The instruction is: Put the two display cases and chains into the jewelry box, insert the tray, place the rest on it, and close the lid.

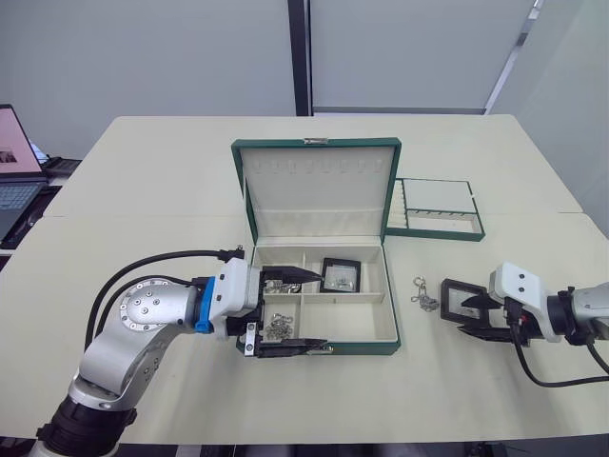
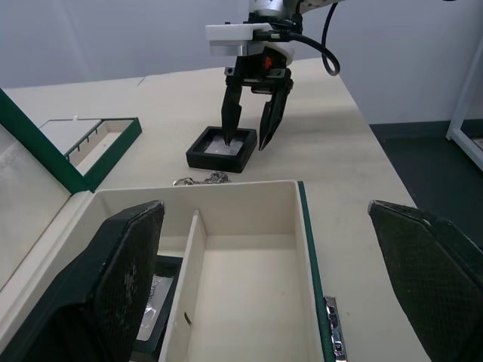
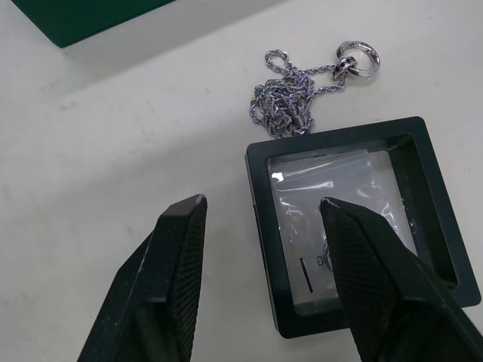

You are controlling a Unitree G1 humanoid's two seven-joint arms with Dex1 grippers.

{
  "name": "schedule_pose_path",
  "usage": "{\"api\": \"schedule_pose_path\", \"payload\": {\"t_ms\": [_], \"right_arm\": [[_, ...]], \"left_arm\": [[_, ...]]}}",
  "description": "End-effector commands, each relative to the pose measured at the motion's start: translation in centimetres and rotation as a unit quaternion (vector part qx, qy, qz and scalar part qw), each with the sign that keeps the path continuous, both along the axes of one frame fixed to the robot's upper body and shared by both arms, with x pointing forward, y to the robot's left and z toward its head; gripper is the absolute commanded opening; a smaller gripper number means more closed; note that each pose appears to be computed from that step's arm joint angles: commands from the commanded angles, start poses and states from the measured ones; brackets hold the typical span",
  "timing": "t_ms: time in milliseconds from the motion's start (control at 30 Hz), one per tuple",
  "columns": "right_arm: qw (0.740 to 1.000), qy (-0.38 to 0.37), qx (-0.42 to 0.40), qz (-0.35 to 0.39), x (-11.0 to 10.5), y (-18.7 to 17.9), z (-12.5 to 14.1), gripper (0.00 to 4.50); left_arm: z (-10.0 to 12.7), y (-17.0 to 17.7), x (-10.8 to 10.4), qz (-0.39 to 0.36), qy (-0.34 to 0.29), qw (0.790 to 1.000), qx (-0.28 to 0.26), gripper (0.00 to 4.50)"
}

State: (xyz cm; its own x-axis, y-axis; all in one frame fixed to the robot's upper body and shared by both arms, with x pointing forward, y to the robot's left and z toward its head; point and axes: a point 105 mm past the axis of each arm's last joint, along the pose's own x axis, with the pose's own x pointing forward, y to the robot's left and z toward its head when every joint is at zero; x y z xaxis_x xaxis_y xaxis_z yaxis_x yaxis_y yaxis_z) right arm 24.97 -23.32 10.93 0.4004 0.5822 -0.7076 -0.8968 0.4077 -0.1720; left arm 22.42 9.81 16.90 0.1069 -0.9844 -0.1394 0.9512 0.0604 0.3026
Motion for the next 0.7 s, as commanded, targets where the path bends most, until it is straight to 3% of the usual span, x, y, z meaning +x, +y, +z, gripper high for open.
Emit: {"api": "schedule_pose_path", "payload": {"t_ms": [33,300,400,667,700], "right_arm": [[1.000,-0.016,-0.003,0.008,0.25,0.20,0.31,2.62],[1.000,-0.017,-0.003,0.006,0.29,0.02,0.00,2.62],[1.000,-0.020,0.000,0.006,0.33,0.11,0.12,2.06],[1.000,-0.014,0.000,0.008,0.17,0.08,0.05,0.04],[1.000,-0.014,0.000,0.008,0.17,0.06,0.06,0.04]], "left_arm": [[0.36,-0.30,-0.30,-0.008,-0.011,1.000,-0.003,4.50],[0.32,-0.52,-0.17,-0.006,-0.015,1.000,-0.005,4.50],[0.20,-0.57,-0.21,-0.006,-0.014,1.000,-0.004,4.50],[-0.05,-0.81,-0.34,-0.004,-0.011,1.000,-0.006,4.50],[-0.05,-0.83,-0.34,-0.004,-0.011,1.000,-0.006,4.50]]}}
